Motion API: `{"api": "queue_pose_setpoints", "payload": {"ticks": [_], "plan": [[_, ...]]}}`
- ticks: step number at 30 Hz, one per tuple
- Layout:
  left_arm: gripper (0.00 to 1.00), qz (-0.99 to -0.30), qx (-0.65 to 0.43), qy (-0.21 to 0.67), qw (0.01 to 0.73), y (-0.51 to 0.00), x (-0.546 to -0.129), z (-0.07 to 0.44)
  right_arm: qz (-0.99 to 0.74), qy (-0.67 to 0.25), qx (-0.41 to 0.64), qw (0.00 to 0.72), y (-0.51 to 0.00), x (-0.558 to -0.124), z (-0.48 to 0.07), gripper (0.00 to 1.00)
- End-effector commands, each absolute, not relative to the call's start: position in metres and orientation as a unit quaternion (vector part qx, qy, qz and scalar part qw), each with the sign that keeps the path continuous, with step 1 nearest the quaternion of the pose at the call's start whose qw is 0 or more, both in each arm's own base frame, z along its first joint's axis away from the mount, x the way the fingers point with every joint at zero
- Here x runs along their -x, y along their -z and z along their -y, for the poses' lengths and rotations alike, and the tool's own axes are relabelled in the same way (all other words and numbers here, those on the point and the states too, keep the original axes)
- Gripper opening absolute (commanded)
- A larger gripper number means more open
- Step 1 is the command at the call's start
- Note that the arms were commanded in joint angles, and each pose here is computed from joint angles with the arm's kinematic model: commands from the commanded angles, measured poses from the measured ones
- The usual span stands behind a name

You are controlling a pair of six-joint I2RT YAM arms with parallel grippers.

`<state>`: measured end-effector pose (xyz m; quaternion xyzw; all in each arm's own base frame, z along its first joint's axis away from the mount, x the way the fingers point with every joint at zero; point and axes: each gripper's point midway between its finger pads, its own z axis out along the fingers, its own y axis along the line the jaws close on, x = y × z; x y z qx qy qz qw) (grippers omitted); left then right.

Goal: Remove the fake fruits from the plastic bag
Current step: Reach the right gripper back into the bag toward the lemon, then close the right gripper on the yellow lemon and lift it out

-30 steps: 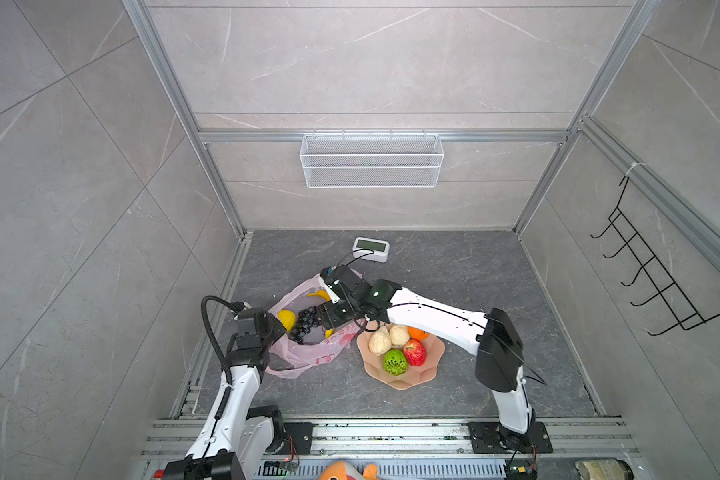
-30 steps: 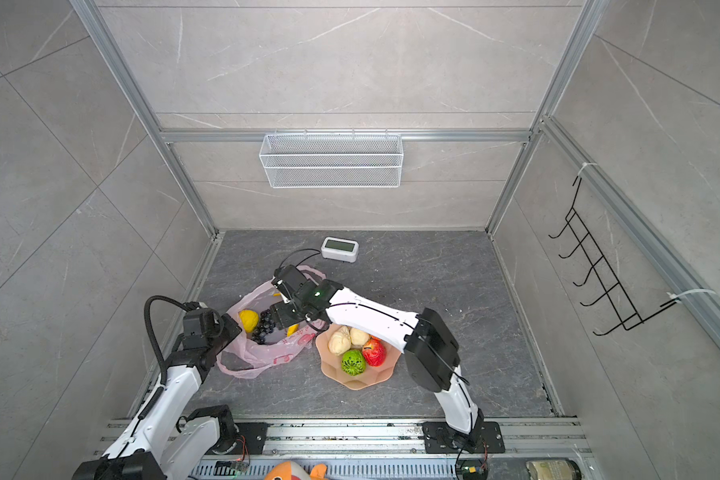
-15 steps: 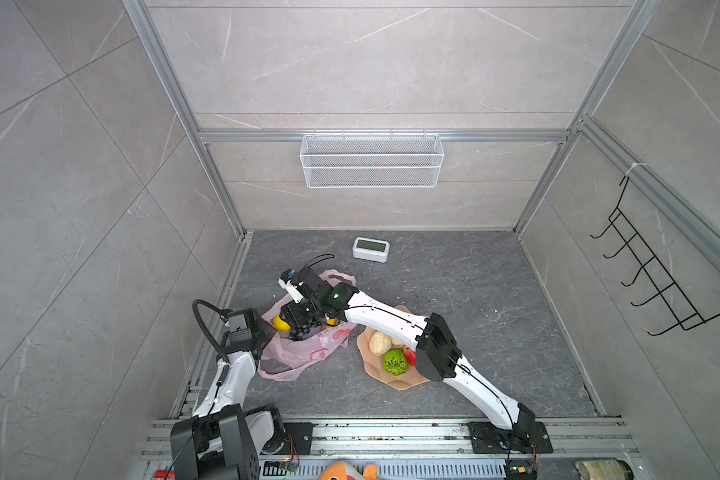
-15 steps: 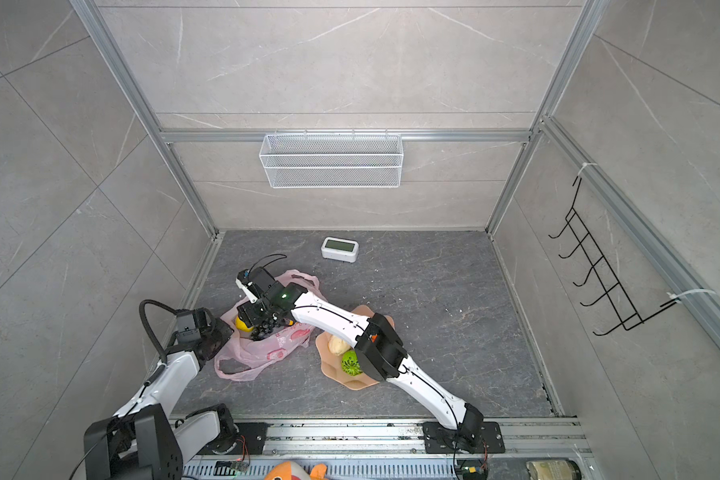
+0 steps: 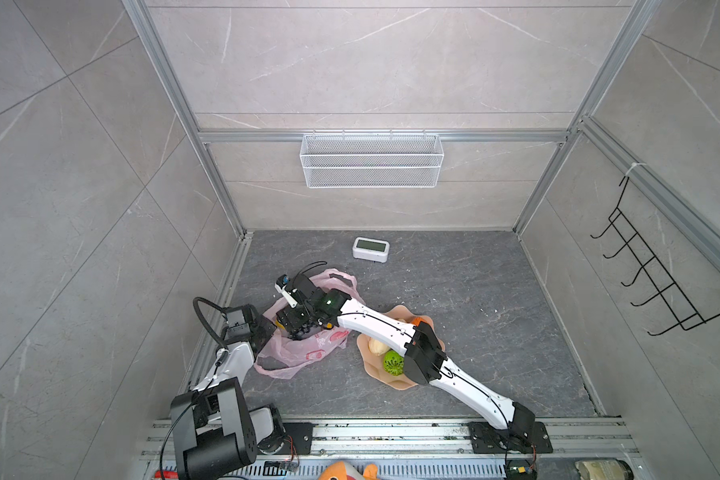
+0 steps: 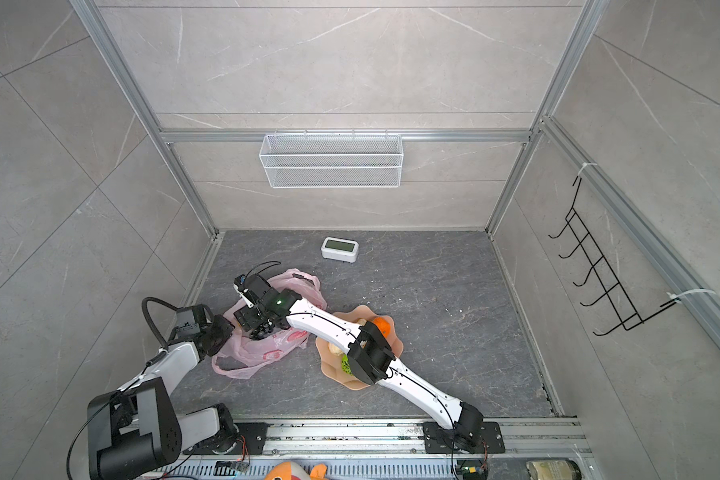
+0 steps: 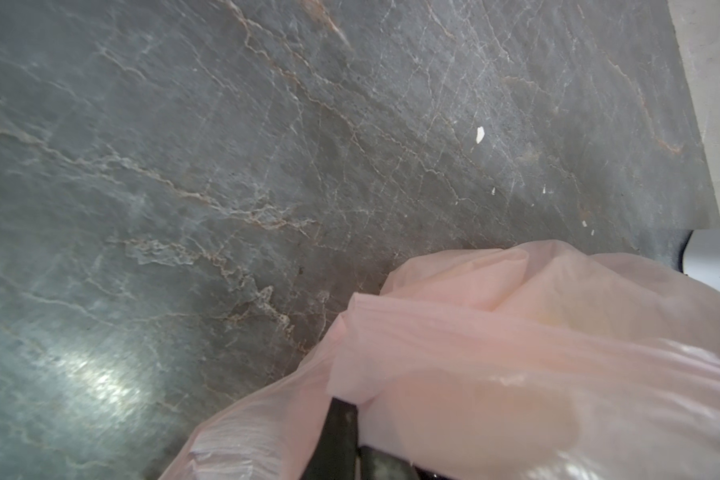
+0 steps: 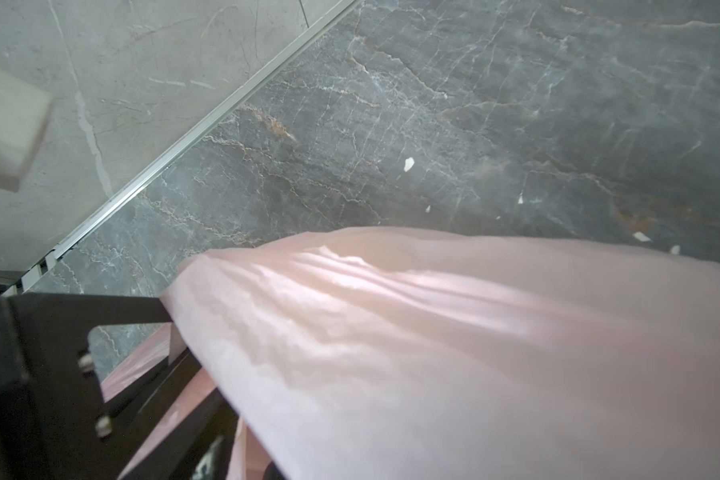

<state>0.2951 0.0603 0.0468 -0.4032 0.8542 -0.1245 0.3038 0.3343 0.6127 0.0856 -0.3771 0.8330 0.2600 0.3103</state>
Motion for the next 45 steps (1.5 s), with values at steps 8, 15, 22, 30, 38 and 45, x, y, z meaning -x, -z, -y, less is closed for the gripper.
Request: {"api": "queue_pose_setpoints", "payload": {"ticks": [8, 15, 22, 30, 38, 45], "plan": [[0.0, -0.846, 0.405, 0.152, 0.311, -0.052, -0.302, -0.055, -0.828, -0.241, 0.393, 0.318, -0.046, -0.341, -0.618, 0.79], [0.0, -0.845, 0.405, 0.155, 0.313, -0.052, -0.302, -0.054, -0.831, -0.23, 0.399, 0.311, -0.033, -0.341, -0.615, 0.77], [0.0, -0.844, 0.407, 0.152, 0.315, -0.053, -0.301, -0.055, -0.835, -0.212, 0.413, 0.294, -0.029, -0.336, -0.606, 0.82], [0.0, -0.843, 0.407, 0.148, 0.319, -0.055, -0.299, -0.057, -0.833, -0.197, 0.426, 0.293, -0.026, -0.332, -0.603, 0.84], [0.0, -0.843, 0.408, 0.149, 0.318, -0.054, -0.299, -0.056, -0.837, -0.184, 0.415, 0.306, -0.039, -0.338, -0.599, 0.67], [0.0, -0.845, 0.406, 0.149, 0.315, -0.053, -0.3, -0.056, -0.823, -0.233, 0.409, 0.318, -0.105, -0.325, -0.604, 0.65]]}}
